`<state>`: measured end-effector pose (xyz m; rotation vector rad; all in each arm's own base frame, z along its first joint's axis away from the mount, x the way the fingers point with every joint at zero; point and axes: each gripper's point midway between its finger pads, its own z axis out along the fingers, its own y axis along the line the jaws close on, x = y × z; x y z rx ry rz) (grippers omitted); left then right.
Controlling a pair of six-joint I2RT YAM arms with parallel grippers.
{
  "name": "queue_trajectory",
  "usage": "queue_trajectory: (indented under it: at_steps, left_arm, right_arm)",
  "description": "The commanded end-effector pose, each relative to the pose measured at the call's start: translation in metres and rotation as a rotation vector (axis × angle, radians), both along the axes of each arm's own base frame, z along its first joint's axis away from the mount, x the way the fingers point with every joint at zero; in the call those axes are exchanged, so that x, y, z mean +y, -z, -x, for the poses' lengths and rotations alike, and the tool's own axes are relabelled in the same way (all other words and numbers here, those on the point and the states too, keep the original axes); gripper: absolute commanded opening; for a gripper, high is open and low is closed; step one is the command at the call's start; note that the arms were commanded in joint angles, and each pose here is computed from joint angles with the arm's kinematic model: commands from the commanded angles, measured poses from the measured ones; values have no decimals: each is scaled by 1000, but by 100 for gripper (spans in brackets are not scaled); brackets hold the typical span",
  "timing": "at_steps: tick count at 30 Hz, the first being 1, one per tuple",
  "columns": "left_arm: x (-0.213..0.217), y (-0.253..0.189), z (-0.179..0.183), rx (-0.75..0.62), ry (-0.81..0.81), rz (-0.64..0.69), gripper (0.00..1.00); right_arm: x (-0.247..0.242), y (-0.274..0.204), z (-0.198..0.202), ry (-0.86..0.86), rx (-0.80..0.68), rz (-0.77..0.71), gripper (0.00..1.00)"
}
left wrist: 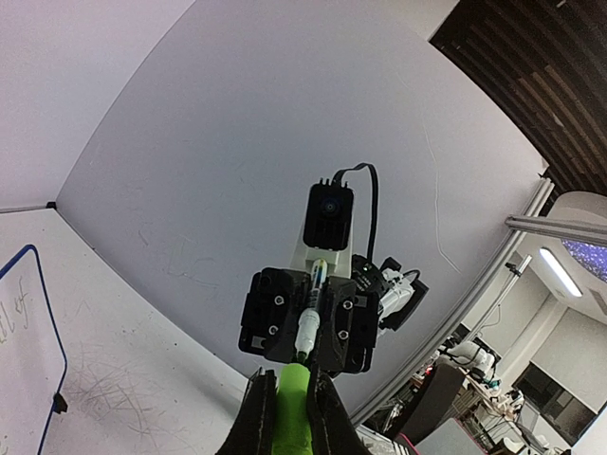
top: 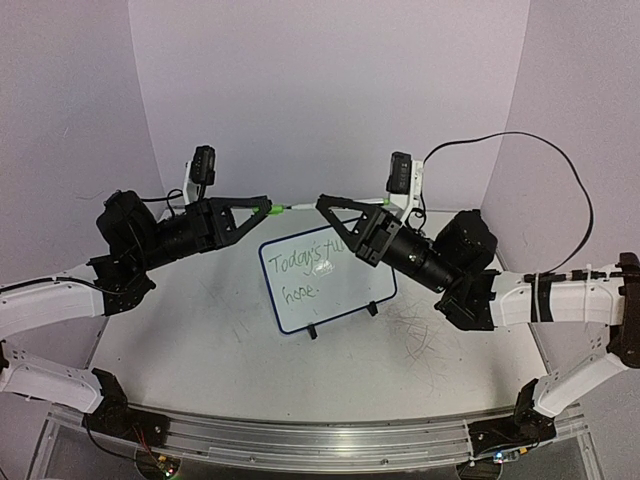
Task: Write a sentence on the whiteboard
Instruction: Insert the whiteboard marker without the cap into the pen cap.
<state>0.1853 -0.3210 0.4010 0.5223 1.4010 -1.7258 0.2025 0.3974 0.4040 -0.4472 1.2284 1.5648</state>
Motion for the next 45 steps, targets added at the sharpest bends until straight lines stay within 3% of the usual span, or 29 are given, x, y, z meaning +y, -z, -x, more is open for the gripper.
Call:
queue_trajectory:
  at_steps: [1, 45]
  left_arm:
    - [4, -17, 8, -61, 10, 44, 0]
    - [7, -10, -1, -48, -46, 43, 0]
  right_arm:
    - [-1, -23, 4, -24, -34, -69, 0]
    - [4, -18, 9, -39, -54, -49, 0]
